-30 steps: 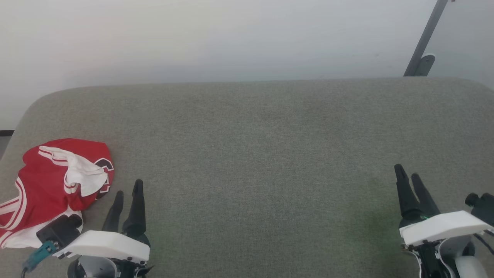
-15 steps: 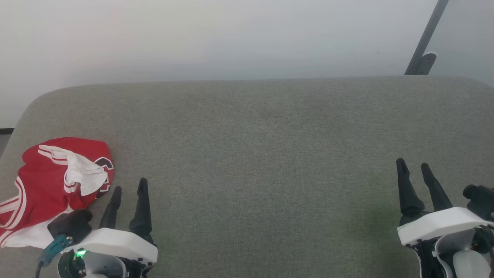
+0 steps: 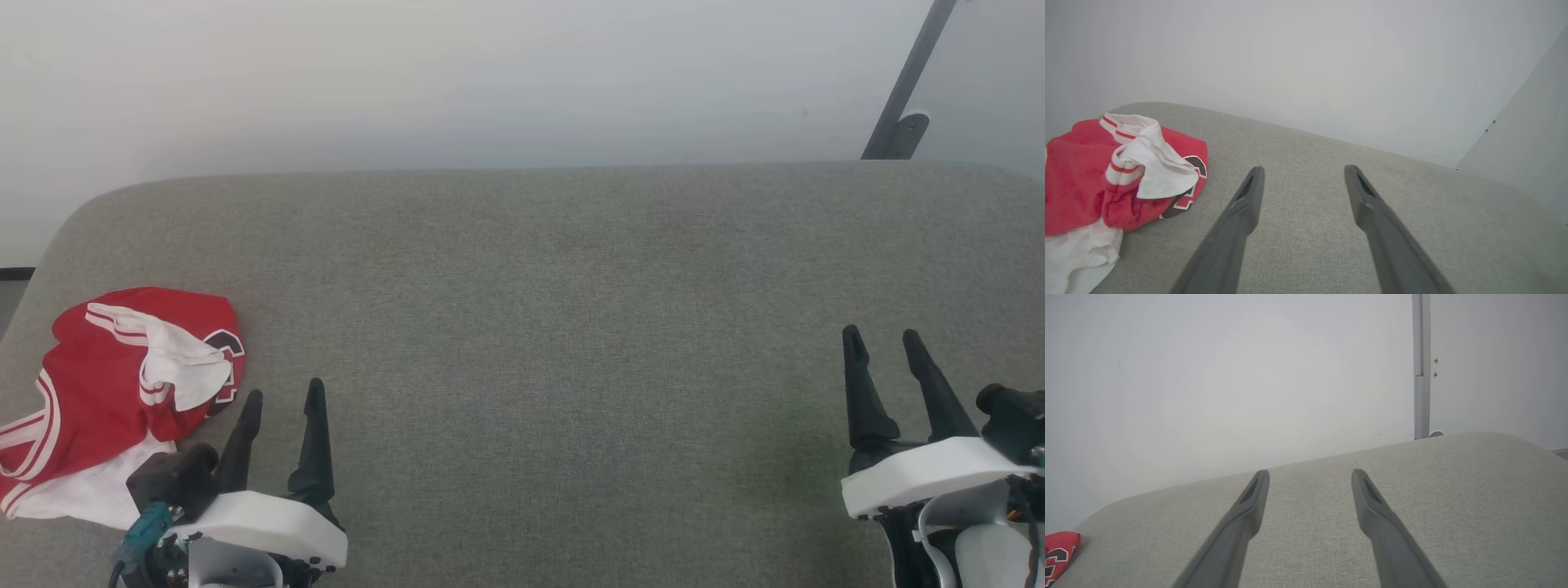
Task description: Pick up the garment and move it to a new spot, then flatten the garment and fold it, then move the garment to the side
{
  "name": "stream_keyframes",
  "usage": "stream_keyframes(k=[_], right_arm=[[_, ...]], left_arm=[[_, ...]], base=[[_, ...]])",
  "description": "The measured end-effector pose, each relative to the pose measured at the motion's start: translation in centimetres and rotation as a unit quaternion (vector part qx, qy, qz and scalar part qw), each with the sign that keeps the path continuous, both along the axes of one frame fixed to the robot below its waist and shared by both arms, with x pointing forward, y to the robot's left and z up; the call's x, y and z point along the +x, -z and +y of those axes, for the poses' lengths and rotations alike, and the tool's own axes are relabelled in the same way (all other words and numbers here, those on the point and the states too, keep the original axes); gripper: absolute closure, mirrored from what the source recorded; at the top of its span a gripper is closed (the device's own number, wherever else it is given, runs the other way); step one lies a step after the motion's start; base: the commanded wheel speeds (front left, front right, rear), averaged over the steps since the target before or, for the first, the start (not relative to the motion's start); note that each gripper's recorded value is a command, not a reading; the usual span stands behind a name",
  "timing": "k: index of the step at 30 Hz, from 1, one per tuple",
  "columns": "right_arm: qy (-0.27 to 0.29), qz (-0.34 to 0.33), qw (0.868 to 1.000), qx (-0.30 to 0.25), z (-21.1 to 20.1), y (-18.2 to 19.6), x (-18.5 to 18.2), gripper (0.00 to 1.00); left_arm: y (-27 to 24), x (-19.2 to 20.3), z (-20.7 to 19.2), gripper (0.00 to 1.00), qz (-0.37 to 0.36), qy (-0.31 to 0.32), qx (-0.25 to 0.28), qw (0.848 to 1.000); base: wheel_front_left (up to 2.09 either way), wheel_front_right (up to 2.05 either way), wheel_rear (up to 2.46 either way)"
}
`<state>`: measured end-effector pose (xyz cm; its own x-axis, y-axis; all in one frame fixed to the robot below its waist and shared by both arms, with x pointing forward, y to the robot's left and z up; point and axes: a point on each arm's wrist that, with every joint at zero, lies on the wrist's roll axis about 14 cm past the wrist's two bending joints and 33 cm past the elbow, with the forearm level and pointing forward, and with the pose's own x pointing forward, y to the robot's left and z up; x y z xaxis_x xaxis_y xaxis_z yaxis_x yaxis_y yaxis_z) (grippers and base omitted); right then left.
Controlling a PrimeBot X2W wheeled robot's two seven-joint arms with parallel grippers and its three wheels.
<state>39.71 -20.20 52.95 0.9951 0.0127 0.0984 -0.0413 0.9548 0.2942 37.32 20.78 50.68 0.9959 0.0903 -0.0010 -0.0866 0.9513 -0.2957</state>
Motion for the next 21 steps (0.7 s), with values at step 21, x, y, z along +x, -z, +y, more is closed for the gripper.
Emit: stream_keyframes(k=[21], right_arm=[[0.004,-0.018,0.996,-0.083,0.17,-0.4,-0.34,0.0]], left_arm=[[0.06,-0.82,-0.04,0.0,-0.012,0.007,0.084,0.996]], base=[[0.0,0.0,0.0]])
